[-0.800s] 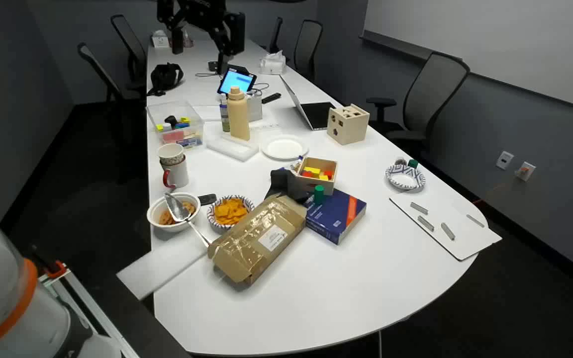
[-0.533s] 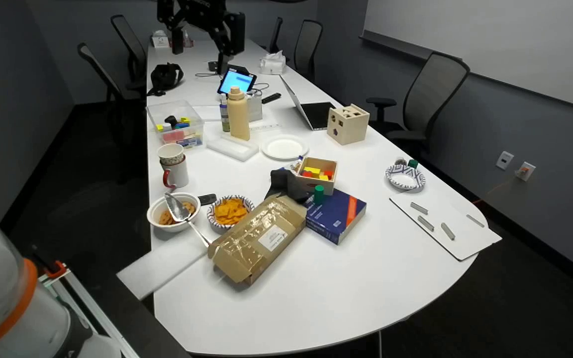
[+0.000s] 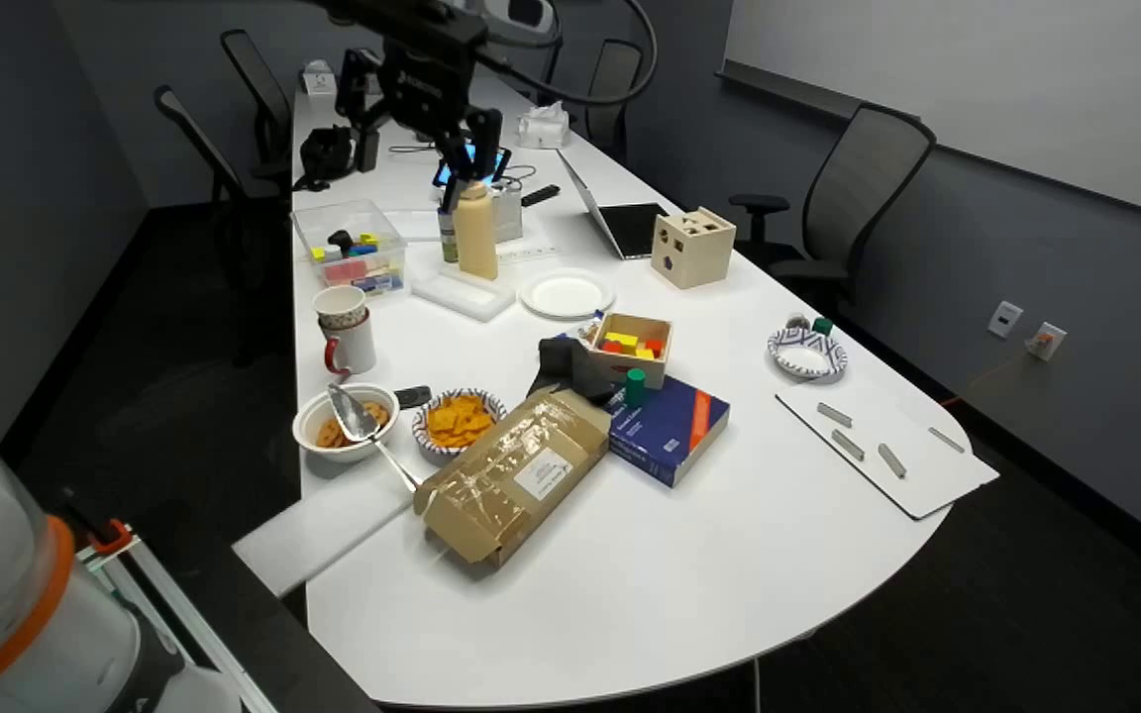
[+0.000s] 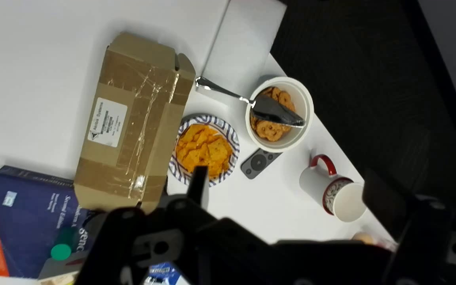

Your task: Mix the objects in the bowl

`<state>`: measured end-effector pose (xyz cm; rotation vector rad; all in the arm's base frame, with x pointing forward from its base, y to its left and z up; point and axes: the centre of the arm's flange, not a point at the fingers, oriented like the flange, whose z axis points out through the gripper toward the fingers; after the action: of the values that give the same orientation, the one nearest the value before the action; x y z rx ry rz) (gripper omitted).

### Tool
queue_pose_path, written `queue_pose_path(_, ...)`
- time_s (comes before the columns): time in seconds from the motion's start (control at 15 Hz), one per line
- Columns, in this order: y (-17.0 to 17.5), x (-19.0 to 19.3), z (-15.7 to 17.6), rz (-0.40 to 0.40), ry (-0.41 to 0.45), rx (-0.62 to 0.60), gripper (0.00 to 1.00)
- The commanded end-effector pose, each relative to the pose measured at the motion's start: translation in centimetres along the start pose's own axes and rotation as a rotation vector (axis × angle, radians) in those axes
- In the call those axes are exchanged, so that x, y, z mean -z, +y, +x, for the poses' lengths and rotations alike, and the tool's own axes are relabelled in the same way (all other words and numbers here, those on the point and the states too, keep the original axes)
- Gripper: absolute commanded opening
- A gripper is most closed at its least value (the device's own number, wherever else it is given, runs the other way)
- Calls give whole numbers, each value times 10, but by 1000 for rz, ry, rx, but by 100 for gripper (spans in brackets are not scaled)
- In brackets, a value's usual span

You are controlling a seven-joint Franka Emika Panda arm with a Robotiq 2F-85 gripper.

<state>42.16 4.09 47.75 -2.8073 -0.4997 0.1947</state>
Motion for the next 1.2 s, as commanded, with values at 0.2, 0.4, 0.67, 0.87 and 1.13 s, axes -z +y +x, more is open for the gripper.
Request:
queue_pose_path(0.2, 48, -124, 65, 126, -226, 164, 100)
queue_pose_path(0.4, 58, -184, 80, 169, -321, 256, 100)
queue_pose_path(0.67, 58, -247, 87, 212, -438, 337, 100)
queue_pose_path(0.87, 62, -278, 91, 223, -504, 359, 100)
queue_pose_path(1.13, 59, -289, 83, 223, -511, 337, 100)
